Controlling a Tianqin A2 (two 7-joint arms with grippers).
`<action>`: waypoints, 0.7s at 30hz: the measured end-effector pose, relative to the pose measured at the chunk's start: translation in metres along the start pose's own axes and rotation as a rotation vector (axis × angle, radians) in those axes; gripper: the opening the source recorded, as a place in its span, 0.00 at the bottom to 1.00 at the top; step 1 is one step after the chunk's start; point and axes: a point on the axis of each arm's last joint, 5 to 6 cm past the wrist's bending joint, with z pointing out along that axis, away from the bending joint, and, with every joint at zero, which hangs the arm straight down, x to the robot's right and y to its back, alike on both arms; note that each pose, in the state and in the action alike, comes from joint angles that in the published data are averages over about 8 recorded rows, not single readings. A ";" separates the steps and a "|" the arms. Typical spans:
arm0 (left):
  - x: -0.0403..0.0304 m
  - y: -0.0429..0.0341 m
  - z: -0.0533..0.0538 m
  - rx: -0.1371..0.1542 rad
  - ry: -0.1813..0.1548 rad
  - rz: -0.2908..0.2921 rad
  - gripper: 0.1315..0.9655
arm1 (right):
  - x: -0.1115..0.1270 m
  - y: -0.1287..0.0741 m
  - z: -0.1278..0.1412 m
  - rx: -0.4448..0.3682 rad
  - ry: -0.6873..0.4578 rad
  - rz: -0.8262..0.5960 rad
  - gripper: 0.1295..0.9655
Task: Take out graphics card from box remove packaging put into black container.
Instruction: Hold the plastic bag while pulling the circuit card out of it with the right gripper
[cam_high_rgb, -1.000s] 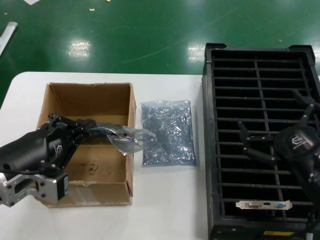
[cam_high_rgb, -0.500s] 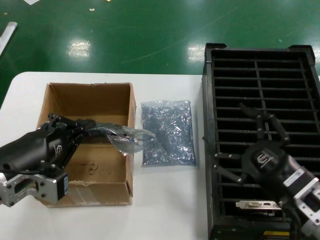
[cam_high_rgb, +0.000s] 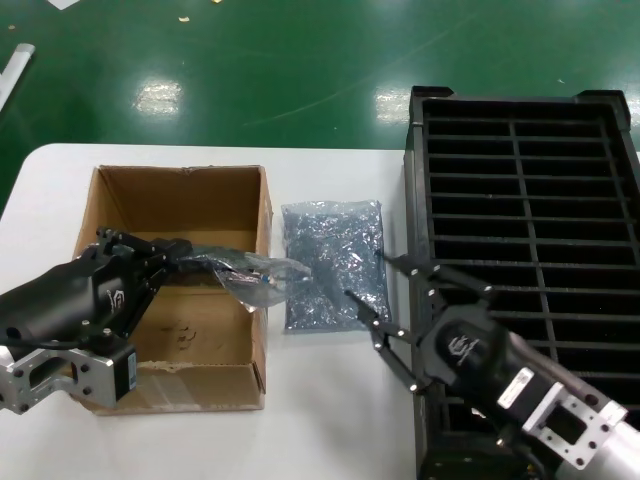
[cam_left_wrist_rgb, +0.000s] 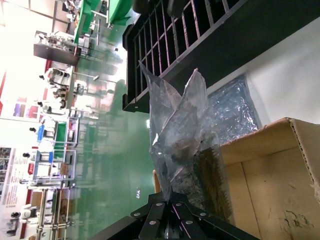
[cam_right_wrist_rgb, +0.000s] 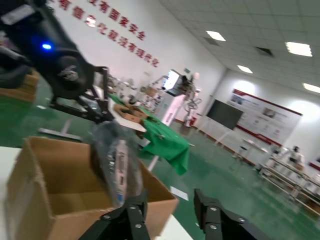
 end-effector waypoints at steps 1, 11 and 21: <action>0.0000 0.0000 0.000 0.000 0.000 0.000 0.01 | -0.001 -0.001 0.001 0.003 -0.011 -0.005 0.38; 0.0000 0.0000 0.000 0.000 0.000 0.000 0.01 | -0.007 -0.007 0.011 0.030 -0.113 -0.045 0.16; 0.0000 0.0000 0.000 0.000 0.000 0.000 0.01 | -0.003 -0.007 0.033 0.016 -0.176 -0.087 0.03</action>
